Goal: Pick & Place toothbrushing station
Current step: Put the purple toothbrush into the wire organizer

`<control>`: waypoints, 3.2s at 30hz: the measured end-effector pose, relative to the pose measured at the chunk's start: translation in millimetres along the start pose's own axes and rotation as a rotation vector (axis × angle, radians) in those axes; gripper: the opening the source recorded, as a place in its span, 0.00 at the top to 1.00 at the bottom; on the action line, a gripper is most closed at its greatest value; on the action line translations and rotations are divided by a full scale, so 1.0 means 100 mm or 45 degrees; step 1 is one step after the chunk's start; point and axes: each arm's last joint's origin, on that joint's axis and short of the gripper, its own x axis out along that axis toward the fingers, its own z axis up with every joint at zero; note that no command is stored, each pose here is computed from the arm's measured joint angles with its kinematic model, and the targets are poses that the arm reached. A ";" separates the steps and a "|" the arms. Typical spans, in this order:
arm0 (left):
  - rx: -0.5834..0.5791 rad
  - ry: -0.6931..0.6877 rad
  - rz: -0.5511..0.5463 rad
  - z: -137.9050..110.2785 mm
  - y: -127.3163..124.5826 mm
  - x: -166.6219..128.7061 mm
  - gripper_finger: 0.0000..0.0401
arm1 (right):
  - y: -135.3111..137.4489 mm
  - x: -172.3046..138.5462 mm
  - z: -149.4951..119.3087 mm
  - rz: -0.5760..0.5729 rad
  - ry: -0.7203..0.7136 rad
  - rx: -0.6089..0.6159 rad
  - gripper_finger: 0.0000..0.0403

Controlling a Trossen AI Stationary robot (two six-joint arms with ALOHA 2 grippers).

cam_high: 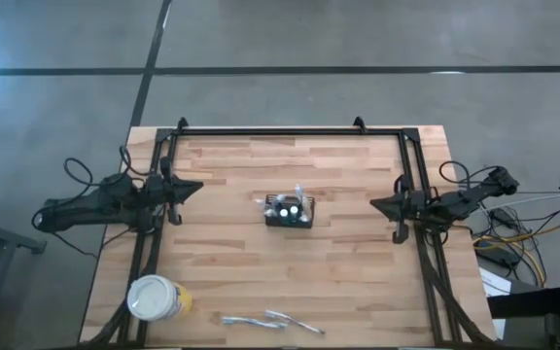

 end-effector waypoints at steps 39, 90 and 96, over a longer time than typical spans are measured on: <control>-0.089 0.015 -0.017 -0.04 -0.01 0.01 0.97 | 2.70 2.28 0.32 0.030 1.499 0.396 0.83; -0.109 0.041 -0.017 -0.13 -0.02 0.04 0.97 | 2.98 2.44 -0.98 -0.114 2.067 -0.001 0.91; -0.109 0.041 -0.017 -0.13 -0.02 0.04 0.97 | 2.92 2.44 -0.77 -0.160 1.959 -0.072 0.95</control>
